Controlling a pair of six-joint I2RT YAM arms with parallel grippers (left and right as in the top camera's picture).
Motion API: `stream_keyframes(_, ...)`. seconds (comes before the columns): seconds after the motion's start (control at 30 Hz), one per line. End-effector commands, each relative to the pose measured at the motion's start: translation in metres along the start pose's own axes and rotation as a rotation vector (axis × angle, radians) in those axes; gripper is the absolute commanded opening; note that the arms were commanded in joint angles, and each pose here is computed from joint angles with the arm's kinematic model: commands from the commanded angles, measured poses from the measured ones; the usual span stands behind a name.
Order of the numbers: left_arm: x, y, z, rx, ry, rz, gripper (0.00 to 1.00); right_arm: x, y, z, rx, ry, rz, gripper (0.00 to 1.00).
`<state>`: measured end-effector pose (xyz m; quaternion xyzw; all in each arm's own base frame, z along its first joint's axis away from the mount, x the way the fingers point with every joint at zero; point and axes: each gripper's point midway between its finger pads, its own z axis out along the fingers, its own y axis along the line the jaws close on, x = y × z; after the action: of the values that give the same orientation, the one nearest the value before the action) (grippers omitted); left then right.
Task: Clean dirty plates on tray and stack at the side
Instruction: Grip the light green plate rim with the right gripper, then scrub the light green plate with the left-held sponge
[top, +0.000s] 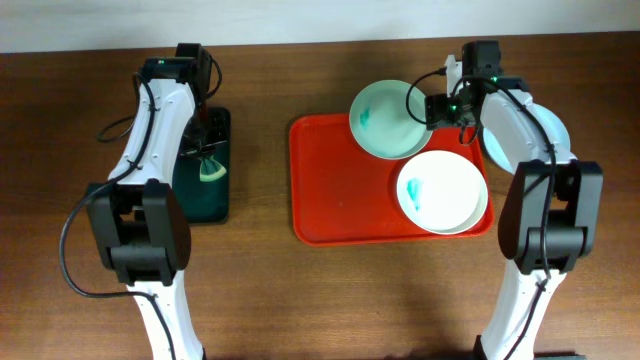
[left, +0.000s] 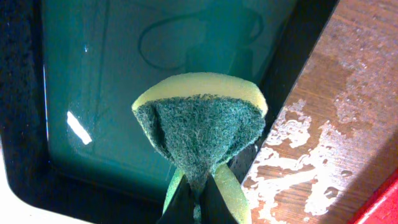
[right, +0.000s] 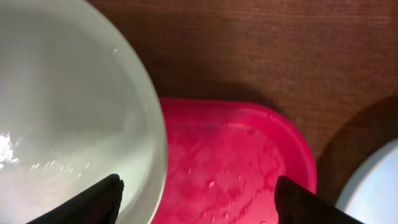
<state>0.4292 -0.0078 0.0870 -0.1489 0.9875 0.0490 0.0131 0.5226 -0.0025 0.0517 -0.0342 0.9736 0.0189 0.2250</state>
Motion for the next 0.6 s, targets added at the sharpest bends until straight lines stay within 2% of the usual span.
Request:
stream_keyframes(0.0, -0.001, -0.001, 0.000, 0.012, -0.004, 0.015, 0.00, -0.003, 0.011, 0.011, -0.068, -0.018, 0.009, 0.70)
stream_keyframes(0.1, -0.001, -0.001, 0.000, 0.012, -0.003, 0.015, 0.00, -0.001, 0.021, 0.026, -0.075, -0.017, -0.009, 0.60)
stream_keyframes(0.2, -0.001, -0.001, 0.000, 0.012, -0.003, 0.015, 0.00, -0.003, 0.030, 0.034, -0.079, -0.025, -0.026, 0.57)
stream_keyframes(0.23, -0.001, -0.001, 0.000, 0.012, -0.003, 0.015, 0.00, -0.003, 0.032, 0.036, -0.081, -0.027, -0.031, 0.53)
stream_keyframes(0.27, -0.001, -0.001, 0.000, 0.012, -0.003, 0.015, 0.00, -0.002, 0.034, 0.039, -0.083, -0.023, -0.033, 0.41)
stream_keyframes(0.33, -0.001, -0.001, 0.000, 0.012, -0.002, 0.015, 0.00, -0.001, 0.036, 0.040, -0.085, -0.020, -0.037, 0.30)
stream_keyframes(0.37, -0.001, -0.001, 0.000, 0.012, -0.003, 0.015, 0.00, -0.001, 0.038, 0.040, -0.087, -0.019, -0.039, 0.13)
stream_keyframes(0.4, -0.001, -0.001, 0.000, 0.012, -0.003, 0.015, 0.00, 0.002, 0.041, 0.038, -0.090, -0.008, -0.042, 0.04)
stream_keyframes(0.53, -0.001, -0.003, 0.000, 0.021, -0.002, 0.016, 0.00, 0.005, 0.066, 0.010, -0.112, 0.021, -0.081, 0.04)
stream_keyframes(0.57, 0.001, -0.012, 0.000, 0.071, 0.008, 0.043, 0.00, 0.010, 0.085, -0.004, -0.155, 0.039, -0.104, 0.04)
